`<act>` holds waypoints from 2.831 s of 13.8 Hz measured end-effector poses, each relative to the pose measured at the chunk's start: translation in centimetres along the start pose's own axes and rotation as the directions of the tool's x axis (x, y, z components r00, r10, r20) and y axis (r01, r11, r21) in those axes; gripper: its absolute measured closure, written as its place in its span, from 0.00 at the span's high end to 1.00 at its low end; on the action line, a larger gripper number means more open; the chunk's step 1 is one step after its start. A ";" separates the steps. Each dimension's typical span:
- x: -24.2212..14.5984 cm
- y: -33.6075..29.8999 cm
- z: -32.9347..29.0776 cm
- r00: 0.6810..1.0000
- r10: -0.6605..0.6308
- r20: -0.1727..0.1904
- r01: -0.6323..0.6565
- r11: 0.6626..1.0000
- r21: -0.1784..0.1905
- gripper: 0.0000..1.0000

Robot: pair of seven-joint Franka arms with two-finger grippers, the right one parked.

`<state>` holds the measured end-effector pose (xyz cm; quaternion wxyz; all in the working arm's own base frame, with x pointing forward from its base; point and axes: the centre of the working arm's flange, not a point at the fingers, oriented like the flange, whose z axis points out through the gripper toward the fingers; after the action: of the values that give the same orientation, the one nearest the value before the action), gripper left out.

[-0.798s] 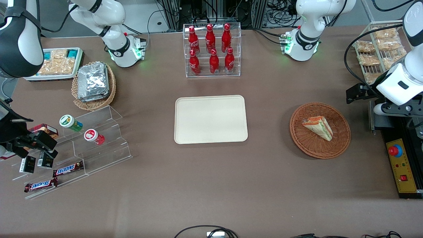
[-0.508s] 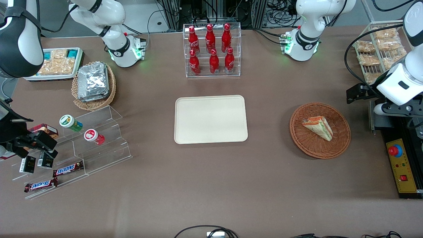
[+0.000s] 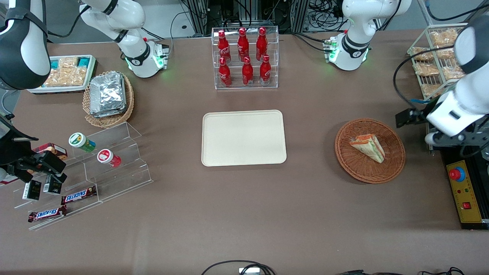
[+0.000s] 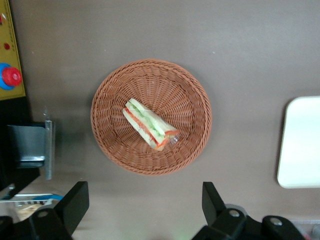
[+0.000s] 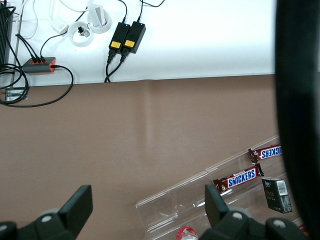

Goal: Place sandwich from basket to tray
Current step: 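Move the left gripper over the sandwich in the wicker basket and lower it, then close the left gripper on the wrapped sandwich's crust edge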

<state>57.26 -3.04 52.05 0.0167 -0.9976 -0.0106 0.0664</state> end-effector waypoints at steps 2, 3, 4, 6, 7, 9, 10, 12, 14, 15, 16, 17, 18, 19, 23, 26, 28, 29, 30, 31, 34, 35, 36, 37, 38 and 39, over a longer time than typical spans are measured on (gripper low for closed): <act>0.3 0.2 3.7 0.997 -0.074 0.002 0.074 0.997 0.001 1.00; 0.3 0.2 5.5 0.994 -0.111 -0.002 0.111 0.994 0.002 1.00; 0.3 0.3 7.2 0.988 -0.157 -0.013 0.157 0.988 0.004 1.00; -0.1 0.4 10.5 0.961 -0.273 -0.033 0.273 0.962 0.001 1.00; -0.3 0.5 11.9 0.945 -0.325 -0.039 0.325 0.946 -0.002 1.00; -0.9 0.6 14.7 0.903 -0.425 -0.058 0.425 0.905 -0.016 1.00; -1.1 0.6 15.9 0.879 -0.472 -0.071 0.471 0.881 -0.028 1.00; -1.6 0.8 17.9 0.827 -0.556 -0.087 0.553 0.831 -0.052 1.00; -2.2 0.8 19.4 0.789 -0.607 -0.093 0.603 0.794 -0.069 1.00; -2.5 0.8 20.3 0.773 -0.627 -0.097 0.622 0.779 -0.079 1.00; -3.0 0.8 21.3 0.759 -0.642 -0.102 0.636 0.766 -0.090 1.00; -3.5 0.8 22.3 0.748 -0.655 -0.105 0.648 0.755 -0.098 1.00; -4.0 0.6 23.4 0.738 -0.666 -0.106 0.658 0.746 -0.104 1.00; -4.4 0.2 24.3 0.729 -0.676 -0.105 0.668 0.736 -0.108 1.00; -4.8 -1.4 25.6 0.701 -0.706 -0.103 0.696 0.708 -0.118 1.00; -4.4 -1.4 27.0 0.651 -0.752 -0.102 0.738 0.659 -0.143 1.00; -4.2 -1.2 28.3 0.628 -0.772 -0.094 0.758 0.635 -0.149 1.00; -4.2 -1.1 28.7 0.624 -0.776 -0.091 0.762 0.630 -0.148 1.00; -4.2 -1.1 29.0 0.622 -0.778 -0.086 0.765 0.627 -0.145 1.00; -4.2 -1.1 29.2 0.620 -0.780 -0.084 0.767 0.625 -0.143 1.00; -4.2 -1.1 29.4 0.618 -0.782 -0.081 0.769 0.623 -0.140 0.70; -4.2 -1.1 29.4 0.618 -0.782 -0.081 0.770 0.623 -0.140 0.59; -4.2 -1.1 29.4 0.618 -0.782 -0.083 0.769 0.623 -0.142 0.49; -4.1 -1.0 29.3 0.618 -0.781 -0.086 0.768 0.623 -0.147 0.40; -4.1 -1.0 29.3 0.618 -0.781 -0.089 0.767 0.624 -0.151 0.36; -4.0 -1.0 29.3 0.618 -0.781 -0.091 0.766 0.624 -0.154 0.33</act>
<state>49.35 -1.19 23.64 -0.0053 -0.8970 -0.4415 -0.0223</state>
